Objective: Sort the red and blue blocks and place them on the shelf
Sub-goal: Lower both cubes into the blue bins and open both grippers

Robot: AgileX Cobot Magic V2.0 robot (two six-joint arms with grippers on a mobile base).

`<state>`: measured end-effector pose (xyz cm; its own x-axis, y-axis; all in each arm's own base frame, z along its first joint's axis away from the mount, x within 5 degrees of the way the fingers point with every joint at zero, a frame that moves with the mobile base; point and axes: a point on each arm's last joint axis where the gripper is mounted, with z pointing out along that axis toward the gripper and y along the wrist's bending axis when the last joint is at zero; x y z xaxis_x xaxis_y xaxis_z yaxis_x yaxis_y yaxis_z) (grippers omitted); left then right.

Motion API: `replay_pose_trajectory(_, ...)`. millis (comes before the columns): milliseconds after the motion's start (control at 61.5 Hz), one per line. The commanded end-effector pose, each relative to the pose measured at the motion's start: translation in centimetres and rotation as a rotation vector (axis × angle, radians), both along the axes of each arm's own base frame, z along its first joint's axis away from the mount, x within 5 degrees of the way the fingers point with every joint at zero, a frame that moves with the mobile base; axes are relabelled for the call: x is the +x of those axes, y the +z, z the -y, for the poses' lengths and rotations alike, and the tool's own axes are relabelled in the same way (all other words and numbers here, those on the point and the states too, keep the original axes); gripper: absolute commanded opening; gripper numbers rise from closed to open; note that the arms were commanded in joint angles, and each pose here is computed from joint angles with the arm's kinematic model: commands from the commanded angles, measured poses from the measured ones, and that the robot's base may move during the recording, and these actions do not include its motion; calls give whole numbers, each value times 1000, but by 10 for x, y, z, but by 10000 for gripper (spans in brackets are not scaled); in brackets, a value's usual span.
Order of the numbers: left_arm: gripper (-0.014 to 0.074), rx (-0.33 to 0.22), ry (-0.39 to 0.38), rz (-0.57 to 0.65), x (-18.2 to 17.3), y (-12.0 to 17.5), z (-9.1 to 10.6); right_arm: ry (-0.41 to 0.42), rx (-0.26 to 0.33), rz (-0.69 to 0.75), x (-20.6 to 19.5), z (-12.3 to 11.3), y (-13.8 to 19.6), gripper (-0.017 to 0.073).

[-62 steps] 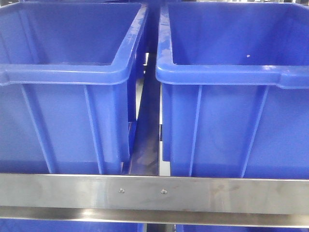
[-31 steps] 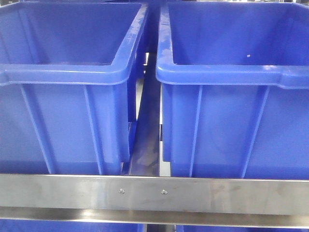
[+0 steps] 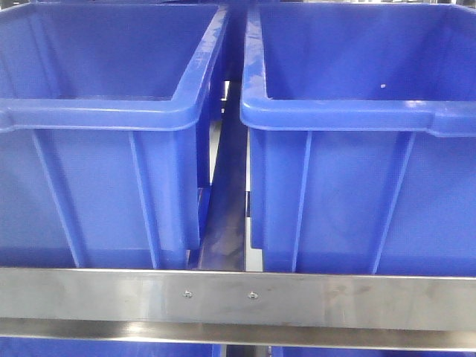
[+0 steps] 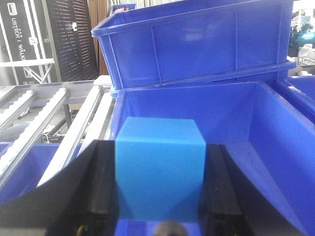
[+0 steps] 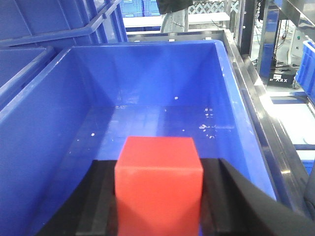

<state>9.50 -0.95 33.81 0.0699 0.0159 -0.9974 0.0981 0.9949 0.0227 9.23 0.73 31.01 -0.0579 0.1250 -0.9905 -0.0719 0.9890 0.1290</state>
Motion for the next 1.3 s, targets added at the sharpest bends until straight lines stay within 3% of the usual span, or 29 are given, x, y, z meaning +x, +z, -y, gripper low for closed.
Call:
replay_pose_trajectory(0,125,-28,1,118,-1,18,0,-8,-4,106,0,1,16,57)
replay_pose_trajectory(211,125,-60,-8,88,5,18,1,25,12,33,0,-2,23,57)
replay_pose_trajectory(374,125,-52,-102,-2,28,22,15,111,-9,18,17,-14,40,57)
replay_pose_trajectory(634,125,53,-276,-90,76,19,58,178,-83,43,65,-34,41,57)
replay_pose_trajectory(975,155,56,-281,-162,126,-4,79,184,-83,25,101,-43,25,69)
replay_pose_trajectory(1073,278,42,-279,-161,131,-1,81,184,-83,30,101,-43,25,171)
replay_pose_trajectory(1170,462,41,-277,-154,131,2,80,184,-82,31,101,-43,25,354)
replay_pose_trajectory(1284,600,42,-277,-159,131,2,80,184,-82,31,101,-43,25,541)
